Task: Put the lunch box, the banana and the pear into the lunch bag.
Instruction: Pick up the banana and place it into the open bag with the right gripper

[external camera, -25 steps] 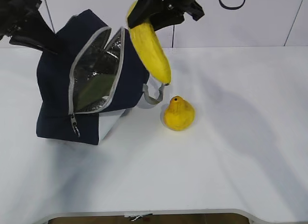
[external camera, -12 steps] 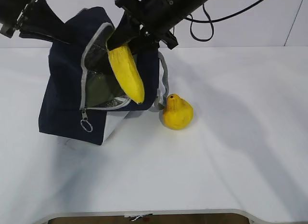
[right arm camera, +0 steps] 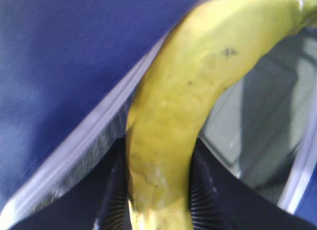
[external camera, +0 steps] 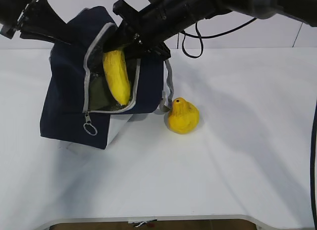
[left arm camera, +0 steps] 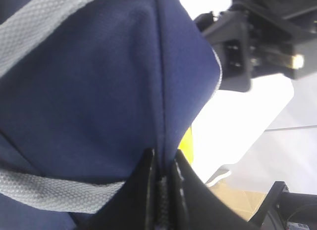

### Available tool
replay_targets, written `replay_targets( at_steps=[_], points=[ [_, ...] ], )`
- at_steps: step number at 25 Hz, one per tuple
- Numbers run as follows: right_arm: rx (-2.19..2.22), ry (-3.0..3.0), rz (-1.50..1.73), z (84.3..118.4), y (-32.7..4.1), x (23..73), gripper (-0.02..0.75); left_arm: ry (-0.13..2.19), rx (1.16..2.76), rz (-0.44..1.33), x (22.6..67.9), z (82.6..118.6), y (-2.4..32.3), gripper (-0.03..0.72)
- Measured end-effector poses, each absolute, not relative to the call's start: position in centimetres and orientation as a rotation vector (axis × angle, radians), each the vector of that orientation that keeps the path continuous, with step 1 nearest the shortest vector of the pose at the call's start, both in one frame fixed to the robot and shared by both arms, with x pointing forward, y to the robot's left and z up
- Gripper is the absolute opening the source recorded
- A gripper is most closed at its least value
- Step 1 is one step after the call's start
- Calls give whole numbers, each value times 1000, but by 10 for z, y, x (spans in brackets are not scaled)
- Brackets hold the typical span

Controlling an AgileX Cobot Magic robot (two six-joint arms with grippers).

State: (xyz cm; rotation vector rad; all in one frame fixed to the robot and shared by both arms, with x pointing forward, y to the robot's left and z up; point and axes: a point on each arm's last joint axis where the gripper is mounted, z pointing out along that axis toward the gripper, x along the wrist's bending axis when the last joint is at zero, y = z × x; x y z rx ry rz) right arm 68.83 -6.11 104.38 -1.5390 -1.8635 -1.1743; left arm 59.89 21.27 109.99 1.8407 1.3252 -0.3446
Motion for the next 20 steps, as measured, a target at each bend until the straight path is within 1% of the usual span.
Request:
replay_targets(
  at_steps=[4, 7, 8, 12, 14, 20],
  points=[
    [-1562, -1842, -1210, 1043, -61, 692, 283, 1325, 1841, -345, 599, 1100, 213, 14],
    [-1571, -1836, -1223, 1042, -61, 693, 318, 1326, 1840, -346, 599, 1100, 213, 14],
    [-1570, -1836, -1226, 1043, -61, 694, 334, 1326, 1840, -346, 599, 1100, 213, 14],
    [-1571, -1833, -1233, 1043, -61, 694, 457, 1326, 1840, -346, 599, 1100, 213, 14],
    [-1564, -1828, -1230, 1044, -60, 693, 497, 1326, 1840, -346, 599, 1100, 213, 14],
    [-1496, -1855, -1161, 1048, -61, 687, 519, 1327, 1839, -349, 599, 1100, 213, 14]
  ],
)
